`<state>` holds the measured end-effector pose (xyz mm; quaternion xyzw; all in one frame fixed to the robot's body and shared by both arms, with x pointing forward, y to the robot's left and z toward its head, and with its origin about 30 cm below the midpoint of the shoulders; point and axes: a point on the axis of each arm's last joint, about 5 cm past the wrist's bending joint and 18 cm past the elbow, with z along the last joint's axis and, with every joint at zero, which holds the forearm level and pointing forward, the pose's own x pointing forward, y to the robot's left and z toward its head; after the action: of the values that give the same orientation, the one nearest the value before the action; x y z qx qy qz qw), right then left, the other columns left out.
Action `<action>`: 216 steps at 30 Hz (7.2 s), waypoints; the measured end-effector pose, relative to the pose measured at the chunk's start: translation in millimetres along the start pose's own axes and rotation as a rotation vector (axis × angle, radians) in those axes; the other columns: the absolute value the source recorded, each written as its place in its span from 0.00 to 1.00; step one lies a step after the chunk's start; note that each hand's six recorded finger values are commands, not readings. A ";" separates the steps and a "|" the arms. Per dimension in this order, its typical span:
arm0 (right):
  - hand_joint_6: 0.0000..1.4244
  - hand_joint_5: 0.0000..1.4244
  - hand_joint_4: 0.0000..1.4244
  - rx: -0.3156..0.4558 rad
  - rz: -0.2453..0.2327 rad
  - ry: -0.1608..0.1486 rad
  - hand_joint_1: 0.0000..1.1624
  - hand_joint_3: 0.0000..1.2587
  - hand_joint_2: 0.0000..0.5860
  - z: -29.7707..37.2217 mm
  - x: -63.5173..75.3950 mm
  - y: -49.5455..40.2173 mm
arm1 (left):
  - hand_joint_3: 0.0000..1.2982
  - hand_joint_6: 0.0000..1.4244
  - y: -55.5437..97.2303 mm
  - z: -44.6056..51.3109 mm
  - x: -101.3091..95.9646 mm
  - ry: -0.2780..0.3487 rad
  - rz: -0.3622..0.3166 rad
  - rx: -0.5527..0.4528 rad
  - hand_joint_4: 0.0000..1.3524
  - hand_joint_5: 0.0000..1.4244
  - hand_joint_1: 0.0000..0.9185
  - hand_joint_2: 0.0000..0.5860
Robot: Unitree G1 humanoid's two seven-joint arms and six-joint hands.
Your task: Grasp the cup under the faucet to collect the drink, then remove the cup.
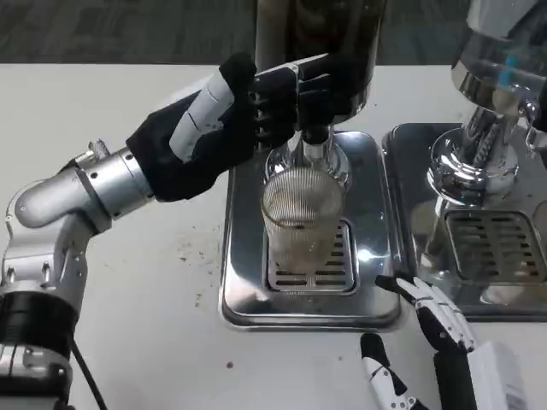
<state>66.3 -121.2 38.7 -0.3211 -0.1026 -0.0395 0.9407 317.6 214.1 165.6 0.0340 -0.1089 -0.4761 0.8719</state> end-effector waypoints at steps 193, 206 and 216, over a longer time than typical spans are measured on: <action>0.05 0.00 0.00 0.391 0.310 -0.014 0.47 0.00 0.42 -13.8 141.0 -4.6 | 0.13 0.00 3.9 9.1 -25.2 0.054 0.008 0.498 0.03 0.04 0.00 0.11; 0.05 0.00 0.00 0.399 0.298 -0.016 0.47 0.01 0.42 -13.5 140.8 -3.8 | 0.14 0.03 8.8 18.7 -26.5 -0.061 0.048 0.425 0.05 0.06 0.00 0.11; 0.05 0.00 0.00 0.399 0.295 -0.019 0.47 0.01 0.42 -13.7 140.7 -3.8 | 0.28 0.13 4.1 23.0 -41.1 -0.197 0.119 0.363 0.21 0.20 0.00 0.14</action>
<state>205.4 -133.8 61.0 -0.1407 -0.0692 0.1226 0.9800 294.4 251.8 182.1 0.1375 -0.2792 -0.3975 0.8632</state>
